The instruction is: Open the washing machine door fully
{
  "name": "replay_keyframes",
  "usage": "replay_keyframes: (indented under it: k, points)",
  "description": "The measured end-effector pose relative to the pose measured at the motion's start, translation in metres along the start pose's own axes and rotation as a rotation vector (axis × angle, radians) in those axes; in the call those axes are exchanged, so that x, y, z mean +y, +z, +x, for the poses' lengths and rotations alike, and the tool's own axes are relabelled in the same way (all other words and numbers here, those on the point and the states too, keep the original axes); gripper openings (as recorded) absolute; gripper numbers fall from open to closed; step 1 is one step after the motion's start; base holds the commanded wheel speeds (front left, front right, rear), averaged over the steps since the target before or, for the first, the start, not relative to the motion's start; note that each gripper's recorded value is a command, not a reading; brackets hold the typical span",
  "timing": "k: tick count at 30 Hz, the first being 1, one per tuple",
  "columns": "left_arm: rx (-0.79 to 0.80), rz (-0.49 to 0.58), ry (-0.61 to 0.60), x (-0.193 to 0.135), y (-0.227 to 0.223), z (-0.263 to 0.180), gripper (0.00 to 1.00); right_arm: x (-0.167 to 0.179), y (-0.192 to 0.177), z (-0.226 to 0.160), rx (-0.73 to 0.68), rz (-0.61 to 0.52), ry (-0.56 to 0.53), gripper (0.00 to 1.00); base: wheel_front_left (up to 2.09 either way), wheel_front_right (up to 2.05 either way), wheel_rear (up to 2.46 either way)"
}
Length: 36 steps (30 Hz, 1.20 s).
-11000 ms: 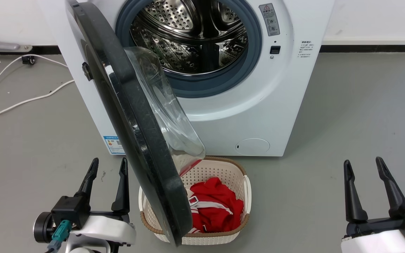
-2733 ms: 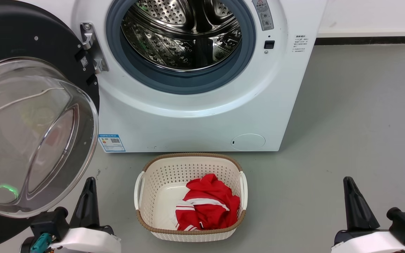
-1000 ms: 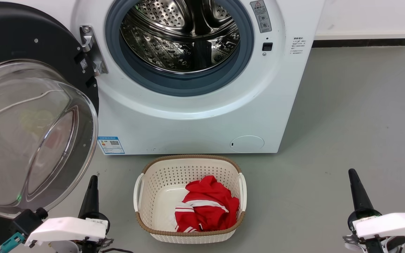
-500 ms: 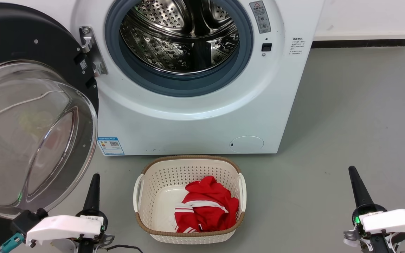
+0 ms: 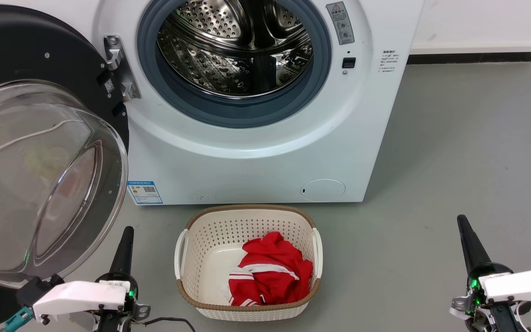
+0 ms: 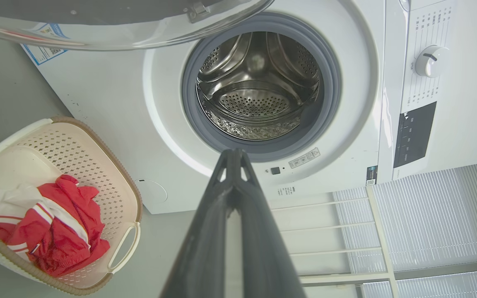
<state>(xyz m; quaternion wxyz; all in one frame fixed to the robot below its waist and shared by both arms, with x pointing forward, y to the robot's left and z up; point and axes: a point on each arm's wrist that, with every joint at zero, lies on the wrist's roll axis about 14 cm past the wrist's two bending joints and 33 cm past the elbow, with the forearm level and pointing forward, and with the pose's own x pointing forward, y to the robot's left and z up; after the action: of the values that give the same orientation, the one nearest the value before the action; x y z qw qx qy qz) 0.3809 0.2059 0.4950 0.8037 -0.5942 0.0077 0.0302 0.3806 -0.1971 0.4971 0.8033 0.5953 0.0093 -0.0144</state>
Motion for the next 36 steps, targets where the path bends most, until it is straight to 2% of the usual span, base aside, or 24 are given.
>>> replay_keyframes:
  k: [36]
  points:
    - [0.034, -0.281, -0.041, -0.010, -0.004, 0.006, 0.00, 0.006, 0.005, 0.006, 0.009, 0.276, 0.022, 0.00, 0.00, 0.00, 0.00]
